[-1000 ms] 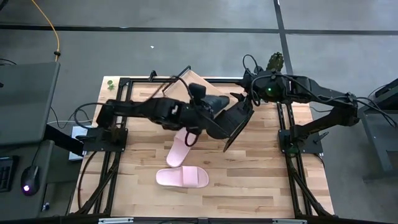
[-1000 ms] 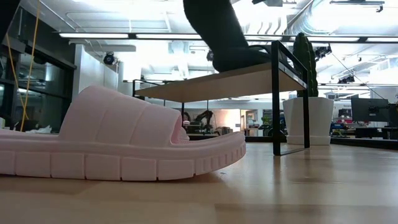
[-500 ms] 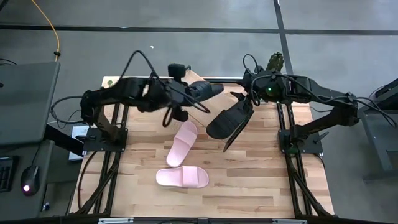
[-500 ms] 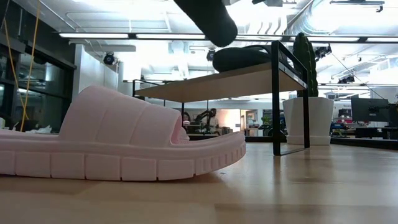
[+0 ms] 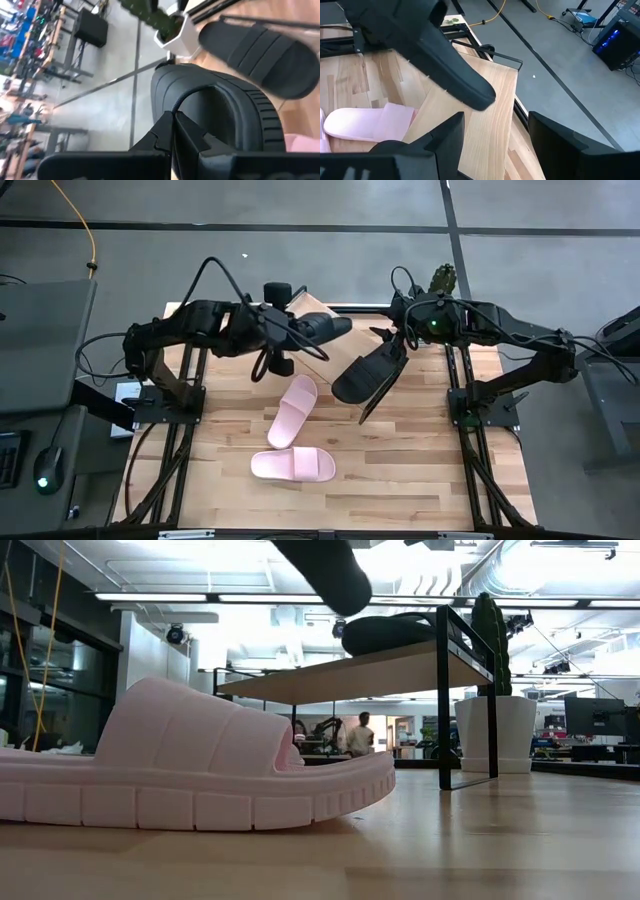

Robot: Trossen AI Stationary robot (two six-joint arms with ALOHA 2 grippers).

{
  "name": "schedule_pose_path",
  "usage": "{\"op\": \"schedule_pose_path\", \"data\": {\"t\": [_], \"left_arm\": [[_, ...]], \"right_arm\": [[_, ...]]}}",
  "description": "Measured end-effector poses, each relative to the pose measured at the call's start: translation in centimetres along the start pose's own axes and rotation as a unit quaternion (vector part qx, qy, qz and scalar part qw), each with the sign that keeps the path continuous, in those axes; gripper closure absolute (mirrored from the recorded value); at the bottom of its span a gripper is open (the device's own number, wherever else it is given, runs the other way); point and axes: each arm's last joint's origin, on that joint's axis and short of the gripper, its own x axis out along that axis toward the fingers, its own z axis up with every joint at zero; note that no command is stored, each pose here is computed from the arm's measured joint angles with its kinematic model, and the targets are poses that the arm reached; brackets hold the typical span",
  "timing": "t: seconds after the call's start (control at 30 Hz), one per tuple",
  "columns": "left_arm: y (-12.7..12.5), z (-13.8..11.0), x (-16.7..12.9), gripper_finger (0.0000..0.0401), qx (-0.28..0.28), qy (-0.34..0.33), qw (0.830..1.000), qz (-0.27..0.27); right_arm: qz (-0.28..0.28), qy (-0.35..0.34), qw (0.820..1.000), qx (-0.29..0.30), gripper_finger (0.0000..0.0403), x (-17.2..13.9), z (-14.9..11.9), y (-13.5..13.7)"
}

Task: Pick and place slides into the shelf
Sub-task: Put the black slipper on the shelf

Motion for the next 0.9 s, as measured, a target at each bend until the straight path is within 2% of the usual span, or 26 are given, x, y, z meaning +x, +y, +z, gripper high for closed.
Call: {"op": "schedule_pose_path", "data": {"t": [0.27,0.5,0.73,0.9], "left_arm": [[0.2,0.4,-0.1,0.0401,0.009,-0.021,1.000,0.004],[0.4,0.4,0.0,0.0401,0.029,-0.021,0.999,0.030],[2.0,-1.0,-1.4,0.0401,-0.012,-0.051,0.999,-0.001],[1.5,-1.8,-1.4,0.0401,-0.012,-0.045,0.999,-0.016]], "right_arm": [[0.002,0.000,1.000,0.000,0.0192,0.0,0.0,0.0],[0.010,0.001,1.000,0.002,0.0192,0.0,0.0,0.1],[0.012,0.000,1.000,0.002,0.0192,0.0,0.0,0.1],[0.015,0.001,1.000,0.003,0.0192,0.0,0.0,0.1]]}}
